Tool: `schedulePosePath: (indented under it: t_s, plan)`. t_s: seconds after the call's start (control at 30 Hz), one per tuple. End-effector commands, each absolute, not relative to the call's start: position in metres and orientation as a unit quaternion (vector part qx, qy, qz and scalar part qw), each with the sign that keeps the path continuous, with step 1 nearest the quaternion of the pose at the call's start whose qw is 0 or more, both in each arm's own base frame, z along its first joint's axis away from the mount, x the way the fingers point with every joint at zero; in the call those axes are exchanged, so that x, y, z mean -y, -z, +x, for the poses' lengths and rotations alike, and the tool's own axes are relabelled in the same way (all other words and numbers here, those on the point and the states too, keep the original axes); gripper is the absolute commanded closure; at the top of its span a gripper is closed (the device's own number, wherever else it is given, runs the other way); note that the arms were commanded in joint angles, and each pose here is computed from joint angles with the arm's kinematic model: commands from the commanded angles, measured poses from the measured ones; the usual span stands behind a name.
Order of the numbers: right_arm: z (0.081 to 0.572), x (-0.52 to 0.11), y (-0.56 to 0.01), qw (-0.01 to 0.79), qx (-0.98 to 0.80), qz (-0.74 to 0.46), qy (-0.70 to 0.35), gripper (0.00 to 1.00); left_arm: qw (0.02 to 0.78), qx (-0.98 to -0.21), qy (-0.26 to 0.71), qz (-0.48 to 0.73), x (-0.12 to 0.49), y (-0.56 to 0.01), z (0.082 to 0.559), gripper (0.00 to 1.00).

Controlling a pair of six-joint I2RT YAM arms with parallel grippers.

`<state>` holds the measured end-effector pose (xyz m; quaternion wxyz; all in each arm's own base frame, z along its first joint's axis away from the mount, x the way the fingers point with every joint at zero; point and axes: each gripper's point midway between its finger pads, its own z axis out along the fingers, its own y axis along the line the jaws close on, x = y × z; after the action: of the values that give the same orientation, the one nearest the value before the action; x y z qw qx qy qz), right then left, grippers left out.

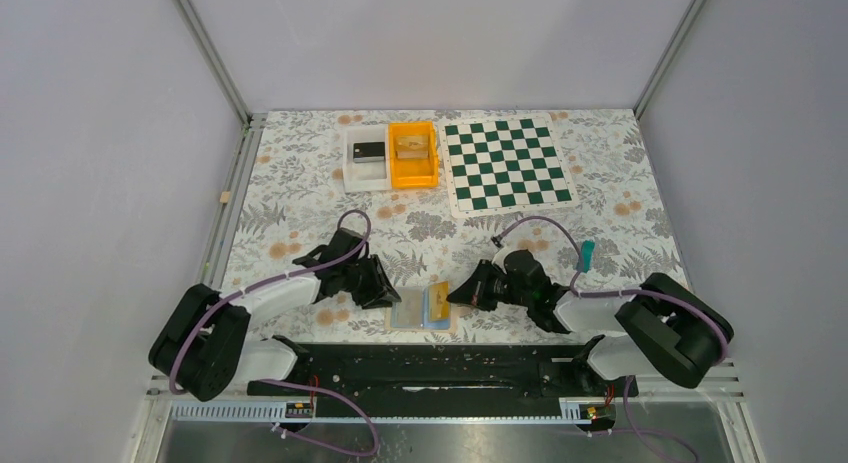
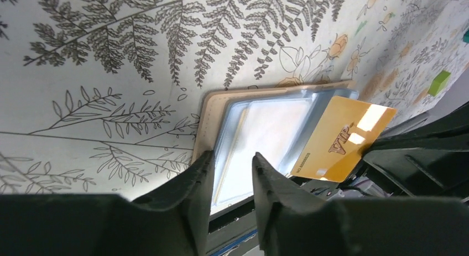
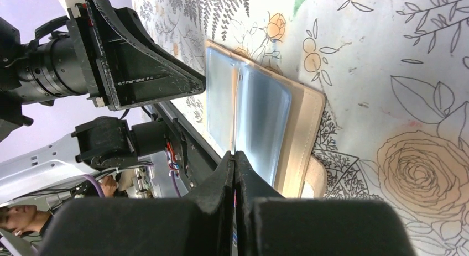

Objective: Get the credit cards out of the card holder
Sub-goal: Remove the credit card from the card holder.

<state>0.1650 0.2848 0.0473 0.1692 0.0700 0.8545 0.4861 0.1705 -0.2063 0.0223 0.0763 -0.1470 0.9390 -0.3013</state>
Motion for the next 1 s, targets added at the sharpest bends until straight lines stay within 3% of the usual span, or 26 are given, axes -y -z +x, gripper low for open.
schedulePosePath:
  t_s: [0.0,0.37,0.67,0.97]
  plan:
    - [0.171,-0.283,-0.058,0.18,-0.853,0.083,-0.483,1.0,0.122,-0.934,0.309,-0.131,0.209,-0.047,0.187,0.66]
    - [0.172,-0.289,-0.067,0.175,-0.841,0.087,-0.504,1.0,0.133,-0.91,0.385,-0.072,0.246,-0.077,0.182,0.63]
    - [0.178,-0.292,-0.106,0.205,-0.81,0.086,-0.543,1.0,0.142,-0.861,0.487,-0.041,0.273,-0.104,0.177,0.42]
    - [0.179,-0.289,-0.139,0.236,-0.777,0.089,-0.576,1.0,0.162,-0.823,0.545,-0.02,0.284,-0.133,0.175,0.35]
